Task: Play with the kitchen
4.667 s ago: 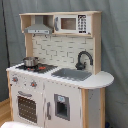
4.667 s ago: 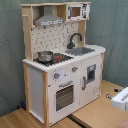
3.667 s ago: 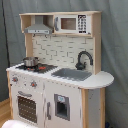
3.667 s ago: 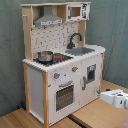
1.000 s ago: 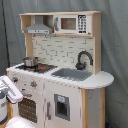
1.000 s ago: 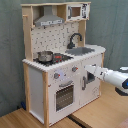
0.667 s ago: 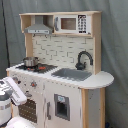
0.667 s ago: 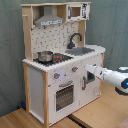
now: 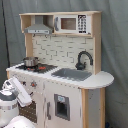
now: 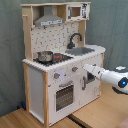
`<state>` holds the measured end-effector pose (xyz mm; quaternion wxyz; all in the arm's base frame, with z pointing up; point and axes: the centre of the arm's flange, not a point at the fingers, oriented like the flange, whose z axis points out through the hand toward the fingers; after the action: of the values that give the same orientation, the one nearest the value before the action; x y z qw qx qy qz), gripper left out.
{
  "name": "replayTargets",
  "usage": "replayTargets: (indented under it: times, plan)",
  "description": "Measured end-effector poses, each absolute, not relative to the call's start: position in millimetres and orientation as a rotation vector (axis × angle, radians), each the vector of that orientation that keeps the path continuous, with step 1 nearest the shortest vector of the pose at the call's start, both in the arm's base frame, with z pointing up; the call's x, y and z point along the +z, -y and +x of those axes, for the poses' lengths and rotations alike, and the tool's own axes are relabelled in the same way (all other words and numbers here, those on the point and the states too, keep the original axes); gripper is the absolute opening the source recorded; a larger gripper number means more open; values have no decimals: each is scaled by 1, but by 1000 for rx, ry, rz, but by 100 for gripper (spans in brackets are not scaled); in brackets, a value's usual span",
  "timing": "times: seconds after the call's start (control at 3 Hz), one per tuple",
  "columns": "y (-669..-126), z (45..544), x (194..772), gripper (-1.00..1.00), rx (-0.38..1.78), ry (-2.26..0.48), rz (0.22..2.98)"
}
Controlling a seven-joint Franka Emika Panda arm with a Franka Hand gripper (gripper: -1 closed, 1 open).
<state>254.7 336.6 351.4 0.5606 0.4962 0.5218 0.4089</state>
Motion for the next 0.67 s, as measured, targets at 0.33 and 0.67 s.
replayTargets:
  times: [0.33,0.67]
  plan:
    - [-331,269,352,100,1007,-1242,1173]
    - [-328,281,352,100,1051,-1257,1173]
